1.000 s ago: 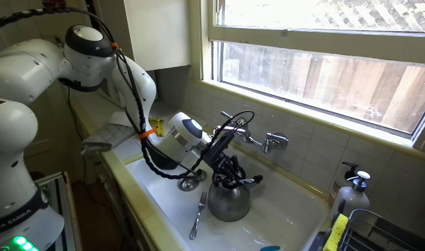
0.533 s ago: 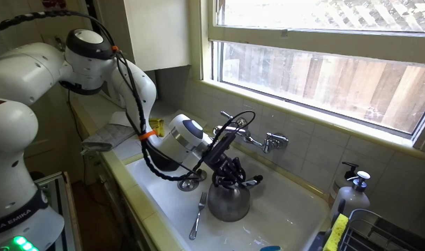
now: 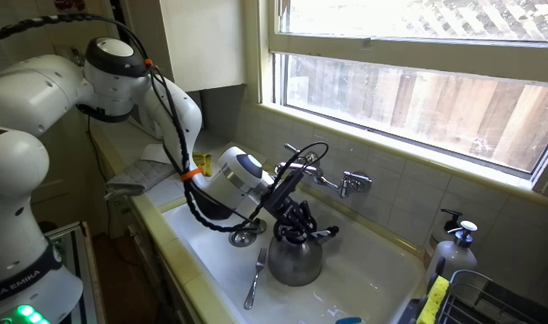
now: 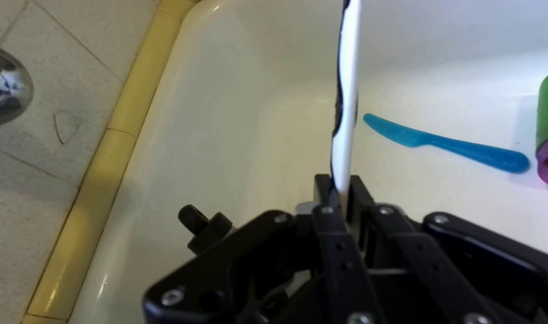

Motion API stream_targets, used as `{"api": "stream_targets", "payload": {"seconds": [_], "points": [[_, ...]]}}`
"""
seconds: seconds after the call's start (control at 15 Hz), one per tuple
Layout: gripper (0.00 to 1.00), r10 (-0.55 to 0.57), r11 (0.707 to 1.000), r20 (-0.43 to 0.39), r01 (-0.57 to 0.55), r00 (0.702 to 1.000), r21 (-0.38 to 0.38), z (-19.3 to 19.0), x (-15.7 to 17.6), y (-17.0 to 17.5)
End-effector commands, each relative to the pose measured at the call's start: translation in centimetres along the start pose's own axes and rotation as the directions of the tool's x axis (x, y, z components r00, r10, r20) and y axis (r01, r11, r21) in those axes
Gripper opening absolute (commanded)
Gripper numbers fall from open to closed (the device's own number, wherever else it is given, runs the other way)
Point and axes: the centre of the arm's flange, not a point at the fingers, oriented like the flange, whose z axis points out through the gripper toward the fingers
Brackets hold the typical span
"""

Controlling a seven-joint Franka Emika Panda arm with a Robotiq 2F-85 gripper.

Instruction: Pick up the white thing to stir inside the kettle

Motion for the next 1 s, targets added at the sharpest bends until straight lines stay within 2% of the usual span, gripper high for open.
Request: {"api": "stream_targets", "payload": {"seconds": [0.0,0.27,0.53,0.73,0.93], "points": [[0.03,0.038,0.999,0.032,-0.037,0.999,-0.04,0.56,0.23,0.44],[0.03,-0.037,0.998,0.021,0.039,0.999,-0.058,0.55,0.2,0.55],[0.03,-0.112,0.993,-0.065,0.109,0.992,-0.054,0.09,0.53,0.51],[0.03,-0.065,0.997,-0.081,0.061,0.995,-0.054,0.23,0.84,0.75],[0.03,-0.019,0.998,-0.038,0.017,0.999,-0.057,0.67,0.81,1.01]]}}
